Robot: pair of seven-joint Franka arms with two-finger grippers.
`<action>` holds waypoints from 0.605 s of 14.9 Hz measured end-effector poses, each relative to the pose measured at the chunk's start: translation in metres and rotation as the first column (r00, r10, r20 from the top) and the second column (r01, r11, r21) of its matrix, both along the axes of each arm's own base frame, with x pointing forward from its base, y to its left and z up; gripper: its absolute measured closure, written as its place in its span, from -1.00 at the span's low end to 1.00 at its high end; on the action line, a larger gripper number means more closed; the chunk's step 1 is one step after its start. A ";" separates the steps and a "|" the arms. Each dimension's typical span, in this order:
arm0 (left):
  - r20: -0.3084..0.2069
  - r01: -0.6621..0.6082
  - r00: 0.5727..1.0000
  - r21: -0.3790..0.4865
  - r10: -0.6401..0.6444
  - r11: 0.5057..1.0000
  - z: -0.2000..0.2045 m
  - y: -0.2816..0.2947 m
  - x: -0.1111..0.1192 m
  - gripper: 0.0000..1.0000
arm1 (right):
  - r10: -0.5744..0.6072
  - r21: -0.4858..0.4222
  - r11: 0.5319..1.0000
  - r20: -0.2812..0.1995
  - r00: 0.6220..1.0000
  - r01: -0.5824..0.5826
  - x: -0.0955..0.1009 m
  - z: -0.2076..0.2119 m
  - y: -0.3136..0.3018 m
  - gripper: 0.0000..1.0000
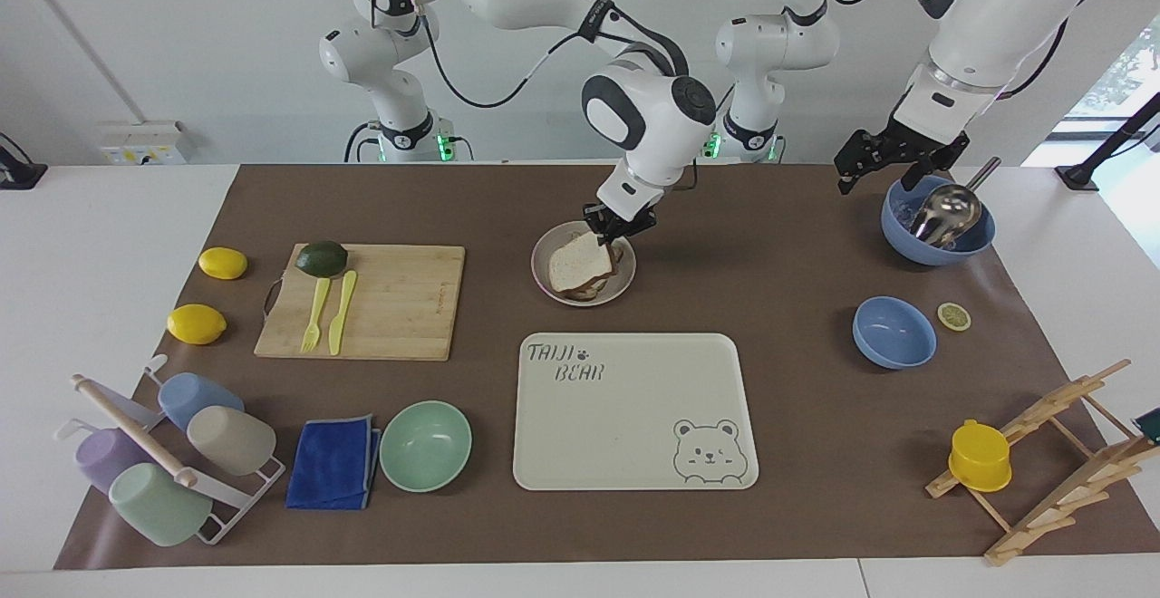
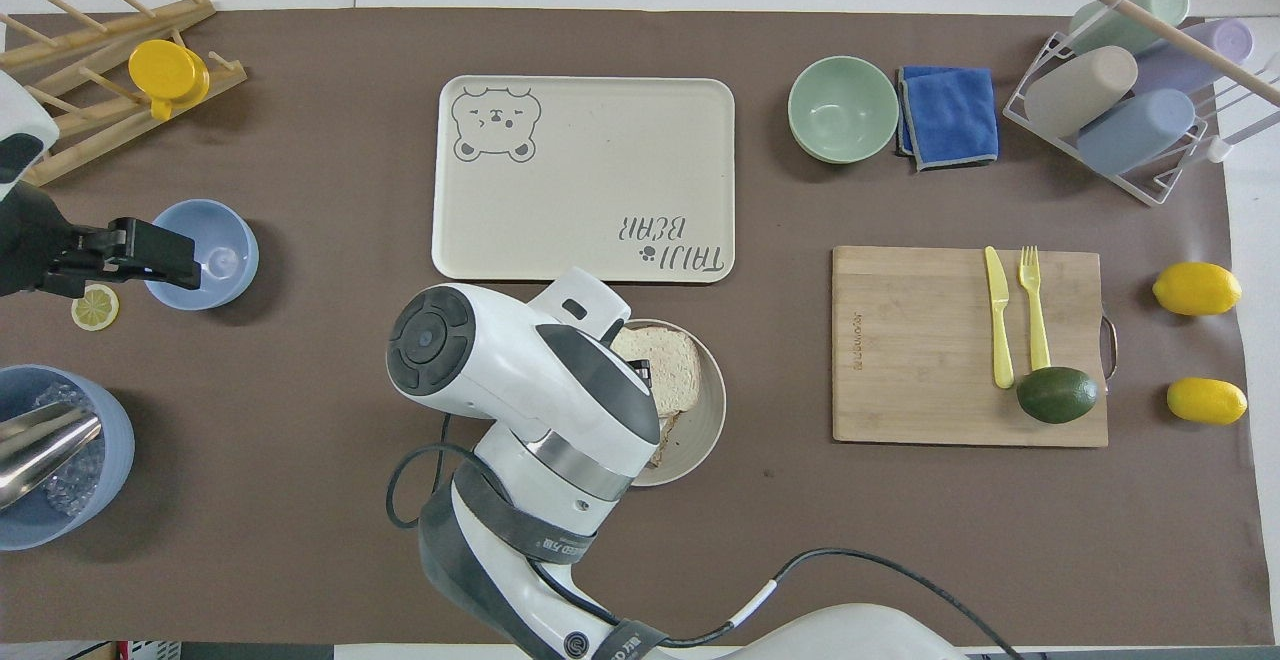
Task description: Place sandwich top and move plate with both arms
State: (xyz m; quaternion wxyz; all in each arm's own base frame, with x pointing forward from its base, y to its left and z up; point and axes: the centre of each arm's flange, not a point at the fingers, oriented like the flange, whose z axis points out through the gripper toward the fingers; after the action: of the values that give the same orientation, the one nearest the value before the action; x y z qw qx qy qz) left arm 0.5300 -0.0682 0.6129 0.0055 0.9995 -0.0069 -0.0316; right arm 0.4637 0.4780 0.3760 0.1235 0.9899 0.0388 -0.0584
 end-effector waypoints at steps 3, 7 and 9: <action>-0.002 0.000 1.000 0.001 0.000 1.000 -0.005 0.000 -0.003 -1.00 | -0.023 0.035 0.999 0.004 1.000 0.023 -0.003 -0.014 0.003 0.75; 0.000 -0.001 1.000 0.001 0.001 1.000 -0.010 0.000 -0.005 -1.00 | -0.042 0.080 0.996 0.024 0.999 0.040 0.001 -0.006 0.005 0.26; 0.001 0.002 1.000 0.001 -0.002 1.000 -0.014 -0.001 -0.005 -1.00 | -0.094 0.119 0.989 0.068 0.993 0.086 0.025 0.023 -0.018 -0.14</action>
State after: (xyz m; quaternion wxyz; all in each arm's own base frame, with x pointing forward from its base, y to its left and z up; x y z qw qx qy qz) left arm 0.5245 -0.0693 0.5991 0.0047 0.9995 -0.0079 -0.0313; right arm 0.4886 0.4602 0.3990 0.0643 0.9976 -0.0072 -0.0250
